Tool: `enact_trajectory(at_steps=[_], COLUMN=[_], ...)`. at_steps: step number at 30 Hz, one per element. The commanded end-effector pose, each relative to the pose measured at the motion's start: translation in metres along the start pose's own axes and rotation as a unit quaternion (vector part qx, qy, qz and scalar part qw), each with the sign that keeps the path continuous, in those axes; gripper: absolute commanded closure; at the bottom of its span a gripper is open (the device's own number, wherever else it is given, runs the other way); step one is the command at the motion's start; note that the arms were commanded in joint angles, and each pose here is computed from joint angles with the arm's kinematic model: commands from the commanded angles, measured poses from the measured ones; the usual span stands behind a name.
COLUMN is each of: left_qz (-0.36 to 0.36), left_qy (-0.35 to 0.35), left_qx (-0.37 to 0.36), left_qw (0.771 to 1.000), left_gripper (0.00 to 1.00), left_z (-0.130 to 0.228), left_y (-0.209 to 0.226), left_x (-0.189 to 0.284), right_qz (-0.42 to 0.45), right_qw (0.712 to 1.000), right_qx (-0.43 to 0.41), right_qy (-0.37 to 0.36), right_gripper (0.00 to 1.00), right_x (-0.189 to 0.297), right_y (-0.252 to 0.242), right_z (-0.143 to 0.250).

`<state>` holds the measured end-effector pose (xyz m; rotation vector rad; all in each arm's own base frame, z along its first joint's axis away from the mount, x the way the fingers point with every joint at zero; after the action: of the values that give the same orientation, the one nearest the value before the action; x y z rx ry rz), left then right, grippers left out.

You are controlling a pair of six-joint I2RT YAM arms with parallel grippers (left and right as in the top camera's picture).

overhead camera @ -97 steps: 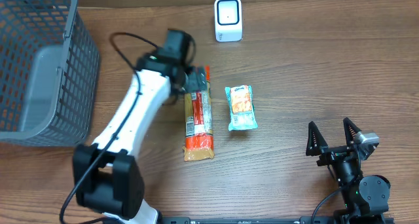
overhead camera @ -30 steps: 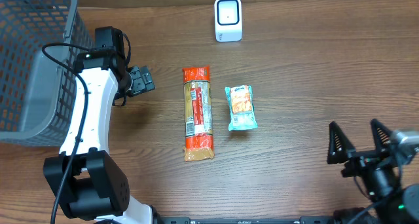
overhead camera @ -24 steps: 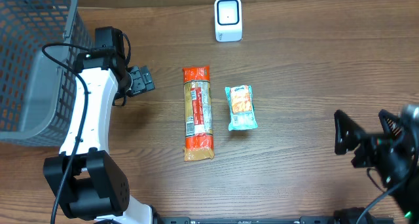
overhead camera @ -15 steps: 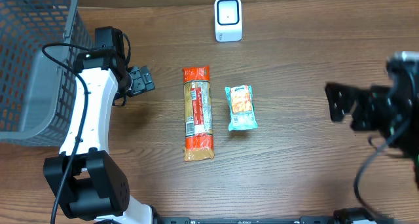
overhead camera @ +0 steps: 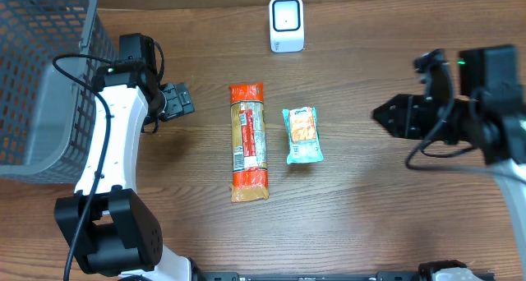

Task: Scan the item barcode
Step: 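Move the right gripper forward toward the tissue pack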

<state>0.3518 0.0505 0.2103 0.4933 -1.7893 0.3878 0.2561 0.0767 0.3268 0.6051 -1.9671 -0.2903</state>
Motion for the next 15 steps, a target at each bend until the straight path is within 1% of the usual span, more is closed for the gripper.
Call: enact_trajectory(at_steps=[1, 3, 6, 12, 15], left_qz=[-0.001, -0.001, -0.002, -0.002, -0.001], left_qy=[-0.009, -0.009, -0.009, -0.009, -0.009], left_qx=[-0.009, -0.009, -0.009, -0.009, -0.009], left_qw=[1.000, 1.000, 1.000, 1.000, 1.000], left_gripper=[0.00, 0.00, 0.00, 0.00, 0.00], left_z=[-0.003, -0.003, -0.003, -0.003, -0.003], left_y=[0.001, 0.001, 0.001, 0.001, 0.001], left_x=[0.004, 0.004, 0.004, 0.004, 0.004], right_qz=[-0.038, -0.041, -0.049, -0.072, -0.056], right_qw=[0.997, 0.996, 0.994, 0.987, 0.985], right_qx=[0.000, 0.012, 0.028, 0.089, 0.113], right_qy=[0.060, 0.076, 0.095, 0.111, 0.115], right_gripper=[0.47, 0.45, 0.45, 0.46, 0.44], right_x=[-0.043, -0.061, -0.087, -0.134, -0.150], right_y=[-0.018, -0.024, -0.025, -0.002, 0.004], right_z=[0.006, 0.007, 0.006, 0.002, 0.003])
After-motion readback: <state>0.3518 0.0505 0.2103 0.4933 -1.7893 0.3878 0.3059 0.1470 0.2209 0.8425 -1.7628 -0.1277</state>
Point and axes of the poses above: each gripper's point midway between its finger pads, its own x axis back along the fingers, its own y axis along the line the jaws close on, z = x × y, the point moved 8 cm from there along x, back along the fingers, and after that the axes turned 8 degrees about x, right-handed, at the moved point
